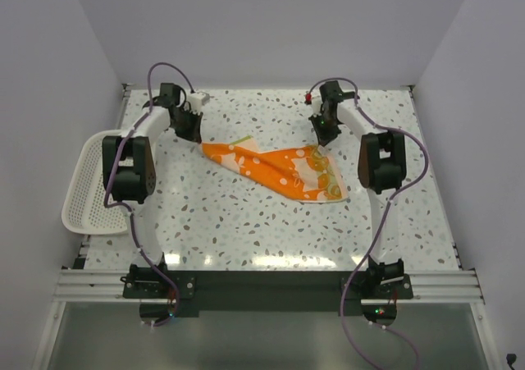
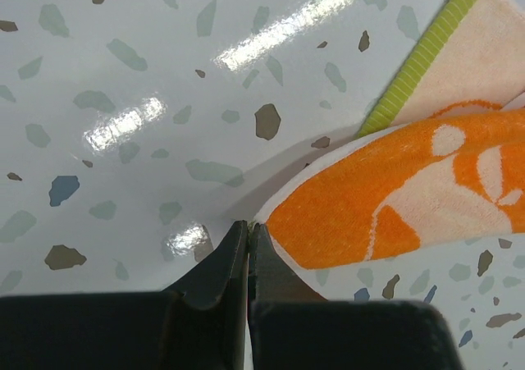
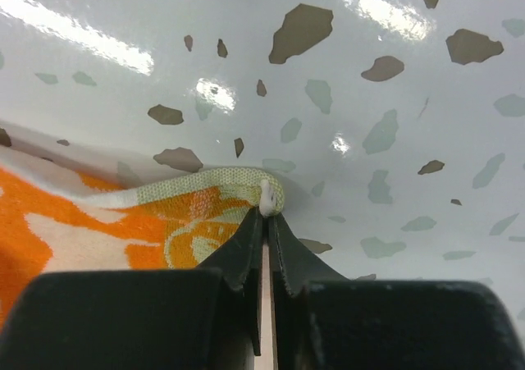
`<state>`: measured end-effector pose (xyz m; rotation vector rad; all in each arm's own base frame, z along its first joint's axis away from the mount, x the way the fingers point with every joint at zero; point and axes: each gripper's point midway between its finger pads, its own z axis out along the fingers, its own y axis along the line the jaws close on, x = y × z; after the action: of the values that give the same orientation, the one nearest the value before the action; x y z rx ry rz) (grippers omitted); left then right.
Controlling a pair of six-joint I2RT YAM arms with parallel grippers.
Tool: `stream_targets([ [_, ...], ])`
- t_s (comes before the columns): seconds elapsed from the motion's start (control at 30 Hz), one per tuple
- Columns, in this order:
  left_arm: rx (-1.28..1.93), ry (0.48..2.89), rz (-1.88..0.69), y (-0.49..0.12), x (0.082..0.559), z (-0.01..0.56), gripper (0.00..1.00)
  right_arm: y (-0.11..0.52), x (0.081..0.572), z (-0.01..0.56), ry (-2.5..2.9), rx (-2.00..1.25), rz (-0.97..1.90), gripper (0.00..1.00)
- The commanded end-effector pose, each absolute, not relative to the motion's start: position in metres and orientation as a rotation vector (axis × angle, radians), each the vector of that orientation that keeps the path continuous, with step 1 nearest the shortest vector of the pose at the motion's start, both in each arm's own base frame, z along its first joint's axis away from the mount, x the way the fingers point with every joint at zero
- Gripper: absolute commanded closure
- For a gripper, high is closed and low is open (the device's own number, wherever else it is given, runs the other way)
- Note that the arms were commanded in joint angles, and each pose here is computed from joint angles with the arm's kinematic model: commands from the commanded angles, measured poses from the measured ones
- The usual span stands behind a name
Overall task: Roll the towels
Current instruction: Flatten the towel
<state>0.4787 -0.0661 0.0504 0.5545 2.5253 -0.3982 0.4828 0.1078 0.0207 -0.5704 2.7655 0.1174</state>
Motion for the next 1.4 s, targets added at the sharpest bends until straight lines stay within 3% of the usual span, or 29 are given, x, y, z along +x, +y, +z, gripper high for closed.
stream_targets([
  [0.0,0.548,2.469,-0.415,-0.072,0.491,0.073,1.00,0.114,0.490,0.031,2.734,-0.565,0.173,1.00],
  [0.1,0.564,2.425,-0.390,-0.071,0.498,0.092,1.00,0.113,0.494,0.059,2.675,-0.547,0.225,1.00],
  [0.4,0.684,2.157,-0.215,-0.059,0.539,0.200,1.00,0.079,0.521,0.217,2.338,-0.402,0.274,1.00],
  [0.6,0.721,2.030,-0.174,-0.060,0.517,0.251,1.00,0.067,0.486,0.283,2.195,-0.390,0.243,1.00],
  [0.8,0.773,1.938,-0.127,-0.058,0.453,0.274,1.00,0.050,0.418,0.318,2.100,-0.403,0.146,1.00],
  [0.93,0.827,1.903,-0.111,-0.058,0.395,0.265,1.00,0.040,0.373,0.303,2.110,-0.412,0.088,1.00],
  [1.1,0.847,1.936,-0.139,-0.060,0.355,0.251,1.00,0.032,0.340,0.294,2.124,-0.424,0.037,1.00],
  [1.2,0.823,1.970,-0.154,-0.059,0.353,0.242,1.00,0.027,0.352,0.267,2.192,-0.421,0.015,1.00],
  [1.37,0.736,2.087,-0.210,-0.061,0.393,0.213,1.00,0.031,0.407,0.218,2.270,-0.423,0.041,1.00],
])
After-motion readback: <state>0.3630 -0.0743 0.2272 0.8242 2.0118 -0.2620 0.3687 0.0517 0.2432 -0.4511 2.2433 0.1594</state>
